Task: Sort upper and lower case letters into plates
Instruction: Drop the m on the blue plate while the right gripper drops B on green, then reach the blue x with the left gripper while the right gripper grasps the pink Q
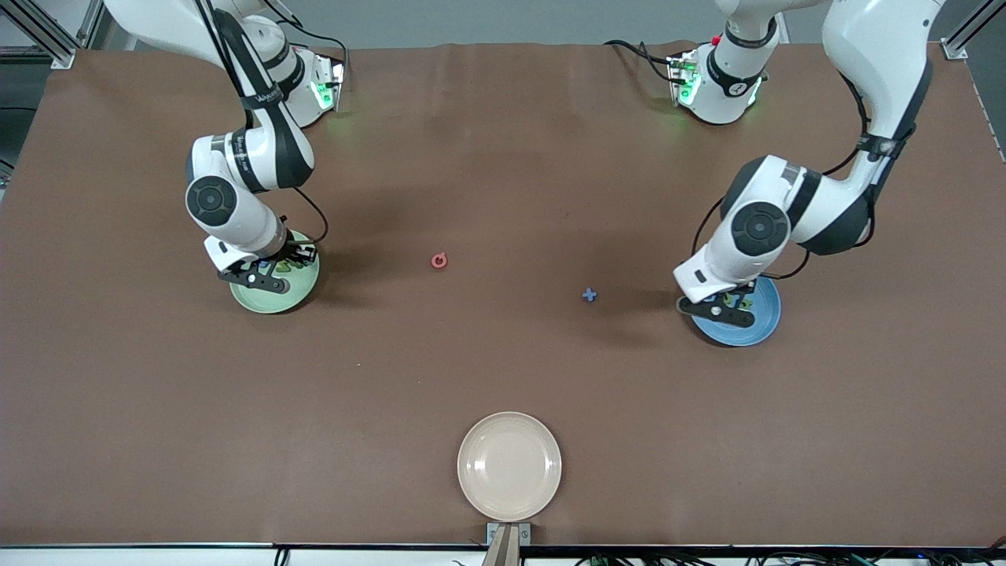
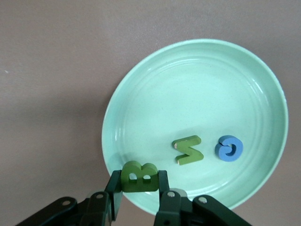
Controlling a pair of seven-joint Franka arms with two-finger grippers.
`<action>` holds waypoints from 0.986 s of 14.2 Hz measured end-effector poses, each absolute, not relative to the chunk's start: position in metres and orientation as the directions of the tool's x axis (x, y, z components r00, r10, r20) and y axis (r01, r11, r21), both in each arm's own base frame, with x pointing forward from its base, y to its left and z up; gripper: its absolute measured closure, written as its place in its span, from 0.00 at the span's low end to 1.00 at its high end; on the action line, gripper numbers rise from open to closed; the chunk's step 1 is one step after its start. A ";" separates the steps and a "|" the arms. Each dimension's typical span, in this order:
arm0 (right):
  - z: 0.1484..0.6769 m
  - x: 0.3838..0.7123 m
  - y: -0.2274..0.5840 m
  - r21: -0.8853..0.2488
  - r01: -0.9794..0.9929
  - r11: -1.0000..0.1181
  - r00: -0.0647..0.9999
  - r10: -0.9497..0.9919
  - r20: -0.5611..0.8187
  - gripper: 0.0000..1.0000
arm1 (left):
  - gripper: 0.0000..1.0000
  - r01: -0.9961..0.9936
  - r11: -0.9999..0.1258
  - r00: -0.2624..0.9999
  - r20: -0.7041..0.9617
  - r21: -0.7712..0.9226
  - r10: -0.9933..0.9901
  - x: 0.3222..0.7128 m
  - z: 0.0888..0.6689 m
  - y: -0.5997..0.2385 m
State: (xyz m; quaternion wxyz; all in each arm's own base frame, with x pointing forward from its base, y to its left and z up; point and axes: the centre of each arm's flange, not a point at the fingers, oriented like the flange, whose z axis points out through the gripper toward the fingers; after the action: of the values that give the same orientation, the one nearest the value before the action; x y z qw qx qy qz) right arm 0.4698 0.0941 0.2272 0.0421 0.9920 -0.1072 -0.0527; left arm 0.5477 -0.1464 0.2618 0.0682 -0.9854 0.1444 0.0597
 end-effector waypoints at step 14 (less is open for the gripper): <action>0.233 0.464 0.153 0.055 -0.315 -0.947 0.947 -0.318 -0.047 0.00 | 0.73 -0.308 -0.949 0.949 -0.093 -0.068 -0.302 0.518 0.196 -0.106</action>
State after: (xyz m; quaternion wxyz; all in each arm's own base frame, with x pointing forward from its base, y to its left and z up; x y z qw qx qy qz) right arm 0.4643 0.1532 0.2332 0.0233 0.9864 -0.1606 -0.0274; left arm 0.5176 -0.1060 0.1959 0.0407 -0.9863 0.1546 0.0409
